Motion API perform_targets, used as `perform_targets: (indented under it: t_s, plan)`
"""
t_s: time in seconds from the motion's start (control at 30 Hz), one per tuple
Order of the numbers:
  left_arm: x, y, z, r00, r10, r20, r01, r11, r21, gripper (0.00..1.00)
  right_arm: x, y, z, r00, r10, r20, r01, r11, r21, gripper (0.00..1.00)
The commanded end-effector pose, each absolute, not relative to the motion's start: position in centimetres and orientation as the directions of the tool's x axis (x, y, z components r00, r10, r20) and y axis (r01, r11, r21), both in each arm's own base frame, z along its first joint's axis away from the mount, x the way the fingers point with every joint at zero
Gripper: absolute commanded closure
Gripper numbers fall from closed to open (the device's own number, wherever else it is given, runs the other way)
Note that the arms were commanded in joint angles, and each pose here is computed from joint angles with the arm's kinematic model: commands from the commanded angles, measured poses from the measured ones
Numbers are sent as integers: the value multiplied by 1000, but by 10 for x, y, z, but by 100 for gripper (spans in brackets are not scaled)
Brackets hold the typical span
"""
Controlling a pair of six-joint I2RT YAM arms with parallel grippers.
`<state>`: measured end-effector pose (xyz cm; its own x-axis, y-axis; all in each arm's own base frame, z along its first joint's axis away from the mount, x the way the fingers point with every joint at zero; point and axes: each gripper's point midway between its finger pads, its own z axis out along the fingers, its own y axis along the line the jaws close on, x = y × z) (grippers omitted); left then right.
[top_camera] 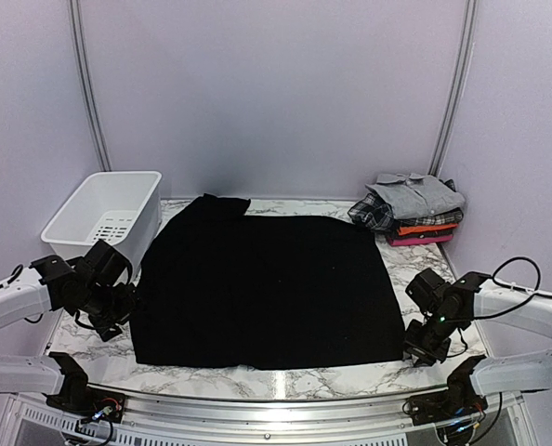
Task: Fold and stack the mixed laundry pile
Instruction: Pick up the flattened T-shirt from the center of the board.
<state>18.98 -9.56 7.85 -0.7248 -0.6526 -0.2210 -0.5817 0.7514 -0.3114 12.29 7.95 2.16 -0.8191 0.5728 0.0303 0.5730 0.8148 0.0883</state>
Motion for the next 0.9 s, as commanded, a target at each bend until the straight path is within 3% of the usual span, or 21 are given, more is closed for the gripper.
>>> perform_targets:
  t_s: [0.0, 0.27, 0.63, 0.73, 0.87]
  plan:
    - [179, -85, 71, -711, -668, -219, -613, 742, -272, 16, 136, 78, 24, -809, 587, -34, 581, 807, 105, 70]
    - [185, -90, 71, -730, -646, -223, -595, 761, -258, 16, 152, 88, 36, -791, 607, -75, 583, 785, 212, 67]
    - [191, -91, 71, -728, -647, -227, -598, 761, -249, 16, 145, 81, 18, -759, 648, -58, 633, 756, 166, 69]
    - [187, -89, 66, -726, -654, -213, -610, 755, -241, 16, 143, 80, 10, -762, 646, -49, 635, 760, 143, 75]
    - [176, -87, 59, -719, -670, -182, -629, 740, -239, 21, 143, 83, 9, -762, 647, -38, 634, 757, 158, 97]
